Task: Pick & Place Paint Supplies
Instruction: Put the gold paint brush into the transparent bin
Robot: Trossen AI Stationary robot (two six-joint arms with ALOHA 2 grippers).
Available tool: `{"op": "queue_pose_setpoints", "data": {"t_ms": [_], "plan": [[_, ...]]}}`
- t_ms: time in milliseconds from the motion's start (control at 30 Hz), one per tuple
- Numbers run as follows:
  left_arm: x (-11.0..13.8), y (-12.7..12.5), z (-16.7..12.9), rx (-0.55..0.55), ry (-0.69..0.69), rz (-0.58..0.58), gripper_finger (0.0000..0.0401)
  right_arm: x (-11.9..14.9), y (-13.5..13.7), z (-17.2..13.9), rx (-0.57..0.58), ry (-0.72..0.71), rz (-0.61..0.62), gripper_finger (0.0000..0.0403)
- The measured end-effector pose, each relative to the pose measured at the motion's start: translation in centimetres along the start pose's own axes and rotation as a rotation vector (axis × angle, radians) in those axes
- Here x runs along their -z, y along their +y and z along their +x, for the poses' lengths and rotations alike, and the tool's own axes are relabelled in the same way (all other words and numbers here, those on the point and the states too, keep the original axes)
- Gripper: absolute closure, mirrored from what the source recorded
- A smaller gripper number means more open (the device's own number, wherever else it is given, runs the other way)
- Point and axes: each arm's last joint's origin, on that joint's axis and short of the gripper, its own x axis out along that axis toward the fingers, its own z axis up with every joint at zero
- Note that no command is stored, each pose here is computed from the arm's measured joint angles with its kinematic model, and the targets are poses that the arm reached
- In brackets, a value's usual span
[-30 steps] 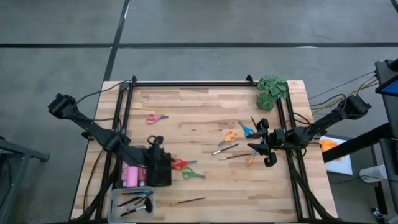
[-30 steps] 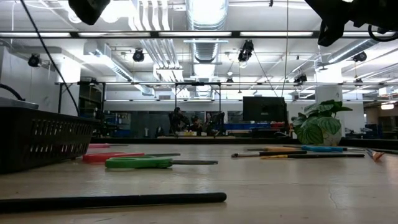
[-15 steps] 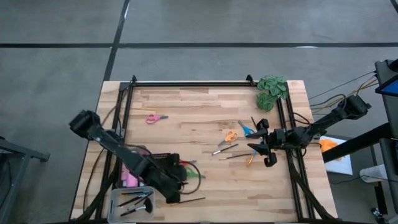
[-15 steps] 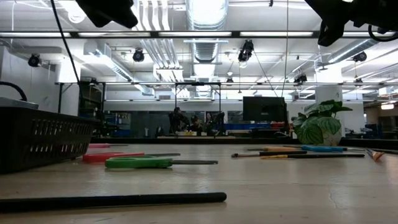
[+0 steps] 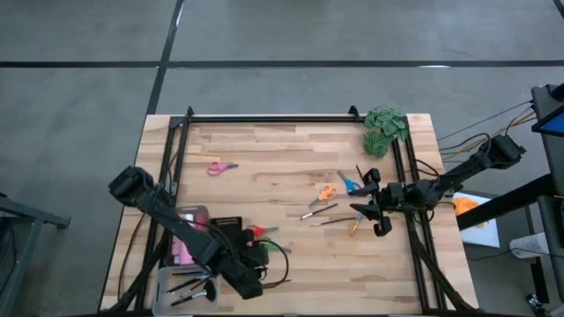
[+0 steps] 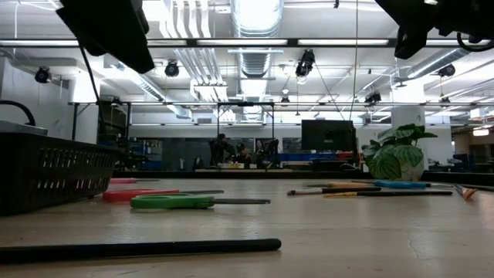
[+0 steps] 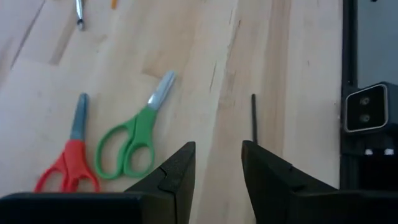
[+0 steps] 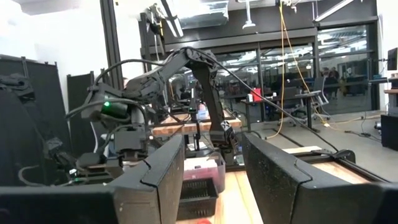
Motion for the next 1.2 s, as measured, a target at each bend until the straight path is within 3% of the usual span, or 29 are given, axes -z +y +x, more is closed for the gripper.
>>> {"op": "queue_pose_setpoints", "data": {"t_ms": [700, 1033, 1200], "plan": [[3.6, -4.2, 2.3, 0.090, -0.040, -0.122, 0.0264, 0.0, 0.0, 0.0, 0.000, 0.003, -0.002, 0.0243], [4.0, -4.5, 2.1, 0.090, -0.034, -0.126, 0.0169, 0.0, 0.0, 0.0, 0.000, 0.004, -0.002, 0.0243], [4.7, -4.0, 2.5, 0.061, -0.014, -0.103, 0.0152, 0.1, 0.0, 0.0, 0.000, 0.005, -0.002, 0.0243]]}}
